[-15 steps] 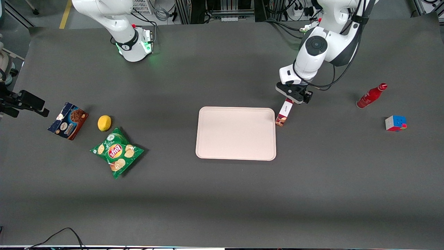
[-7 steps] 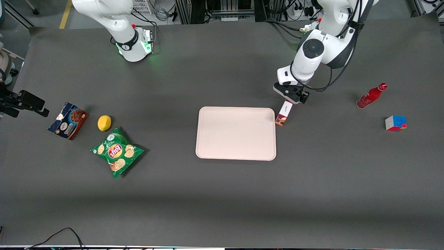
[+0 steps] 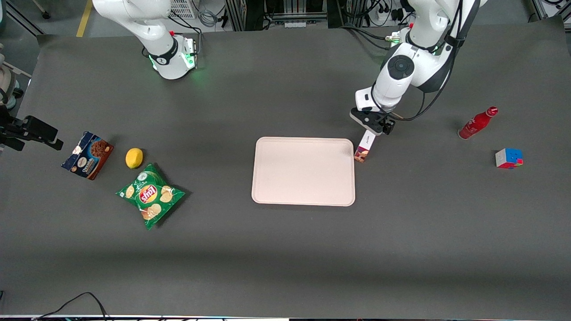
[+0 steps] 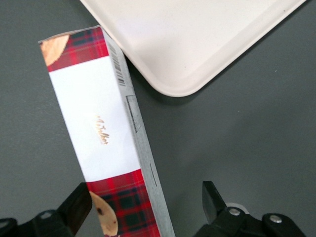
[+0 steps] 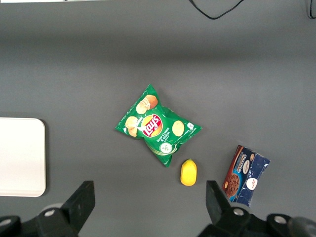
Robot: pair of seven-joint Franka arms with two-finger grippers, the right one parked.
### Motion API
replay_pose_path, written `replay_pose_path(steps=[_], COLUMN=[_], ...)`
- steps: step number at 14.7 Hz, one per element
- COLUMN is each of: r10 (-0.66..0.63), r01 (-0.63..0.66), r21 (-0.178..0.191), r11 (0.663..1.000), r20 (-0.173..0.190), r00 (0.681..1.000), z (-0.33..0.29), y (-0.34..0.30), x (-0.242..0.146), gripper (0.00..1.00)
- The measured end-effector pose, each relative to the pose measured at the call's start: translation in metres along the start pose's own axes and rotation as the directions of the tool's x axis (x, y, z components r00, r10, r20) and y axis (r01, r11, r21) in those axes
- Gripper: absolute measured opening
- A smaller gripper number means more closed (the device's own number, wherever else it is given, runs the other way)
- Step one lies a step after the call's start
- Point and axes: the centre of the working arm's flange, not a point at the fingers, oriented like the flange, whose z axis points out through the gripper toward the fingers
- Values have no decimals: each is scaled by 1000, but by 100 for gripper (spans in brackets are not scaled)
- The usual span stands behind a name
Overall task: Place red cookie box on tray
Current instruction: 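Lower the left gripper around the cookie box and close it, then lift the gripped cookie box up and away from the tray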
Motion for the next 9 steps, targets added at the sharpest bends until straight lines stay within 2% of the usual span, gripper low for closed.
replay_pose_path(steps=[4,5,9], r10=[22,19,13], r01=[-22,-20,-13], r21=[19,21,17], r11=[1000,1000,1000], r20=[10,12,16], r00=[1000,1000,1000], z=[3,4,7], y=[-11,-15,-18], x=[-3,-4,-5], gripper=[98,93,51])
